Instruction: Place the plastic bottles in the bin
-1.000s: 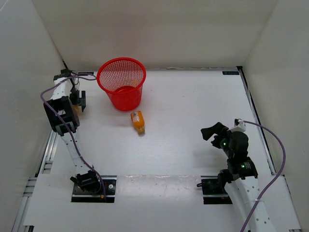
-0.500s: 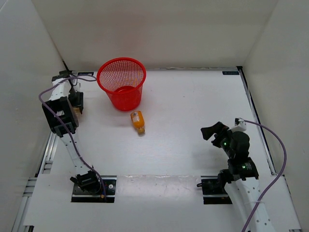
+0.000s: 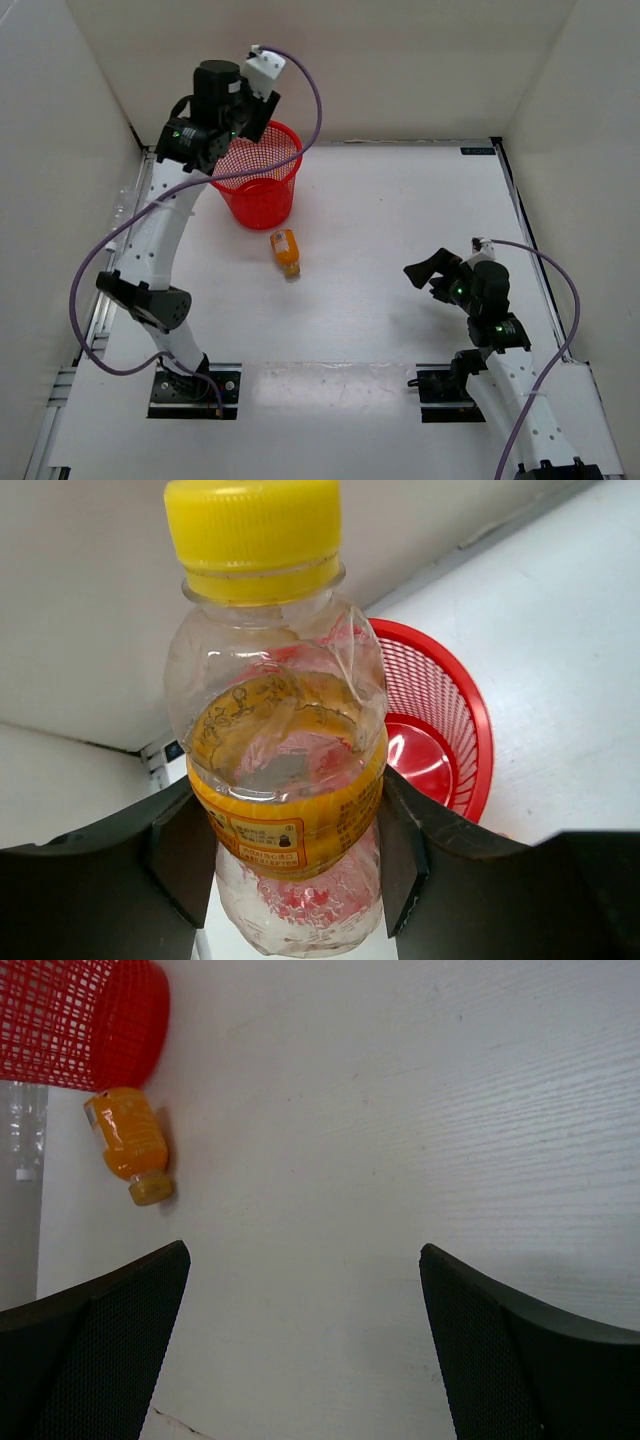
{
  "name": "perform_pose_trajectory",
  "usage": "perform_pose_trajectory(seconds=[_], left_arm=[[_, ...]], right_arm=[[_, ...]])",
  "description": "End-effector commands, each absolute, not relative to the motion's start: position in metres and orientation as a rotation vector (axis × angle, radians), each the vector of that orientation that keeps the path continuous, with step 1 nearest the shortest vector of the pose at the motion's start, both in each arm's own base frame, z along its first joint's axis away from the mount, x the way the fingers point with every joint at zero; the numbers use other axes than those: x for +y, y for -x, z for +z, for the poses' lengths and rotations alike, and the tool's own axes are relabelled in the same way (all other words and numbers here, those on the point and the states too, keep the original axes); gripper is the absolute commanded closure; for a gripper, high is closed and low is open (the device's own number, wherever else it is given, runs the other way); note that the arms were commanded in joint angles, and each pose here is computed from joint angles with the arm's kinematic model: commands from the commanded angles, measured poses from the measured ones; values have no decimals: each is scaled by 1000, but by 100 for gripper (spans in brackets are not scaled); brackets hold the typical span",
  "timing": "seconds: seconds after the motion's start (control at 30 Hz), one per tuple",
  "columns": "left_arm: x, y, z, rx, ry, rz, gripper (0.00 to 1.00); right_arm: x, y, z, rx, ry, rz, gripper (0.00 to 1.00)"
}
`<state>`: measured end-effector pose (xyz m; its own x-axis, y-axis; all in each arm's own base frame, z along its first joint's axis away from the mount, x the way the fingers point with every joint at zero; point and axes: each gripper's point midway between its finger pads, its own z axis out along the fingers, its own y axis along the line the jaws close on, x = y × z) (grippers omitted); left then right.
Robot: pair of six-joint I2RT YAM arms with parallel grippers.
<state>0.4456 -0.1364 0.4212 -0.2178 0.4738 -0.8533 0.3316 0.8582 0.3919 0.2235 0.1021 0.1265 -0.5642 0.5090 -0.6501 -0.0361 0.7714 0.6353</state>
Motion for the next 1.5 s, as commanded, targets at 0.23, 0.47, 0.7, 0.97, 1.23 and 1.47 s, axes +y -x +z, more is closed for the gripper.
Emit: perform_pose_trajectory(seconds=[0.23, 0.47, 0.7, 0.97, 1.23, 1.47], left_arm=[[-154, -474, 275, 2187, -744, 106, 72], [-150, -467, 258, 2254, -718, 84, 10], [-133, -466, 298, 2189, -605, 116, 0], [-40, -437, 401, 1990, -255, 307, 0], [89, -329, 352, 2114, 8, 524, 0], [128, -249, 260, 2275, 161, 583, 0]], right_arm=[[113, -224, 159, 1993, -248, 824, 1], [127, -227, 155, 2052, -183, 886, 1], [176, -251, 165, 2149, 131, 777, 1], [298, -281, 173, 2174, 574, 702, 1], [385, -310, 146, 2174, 741, 611, 1], [424, -327, 108, 2258, 785, 592, 1]])
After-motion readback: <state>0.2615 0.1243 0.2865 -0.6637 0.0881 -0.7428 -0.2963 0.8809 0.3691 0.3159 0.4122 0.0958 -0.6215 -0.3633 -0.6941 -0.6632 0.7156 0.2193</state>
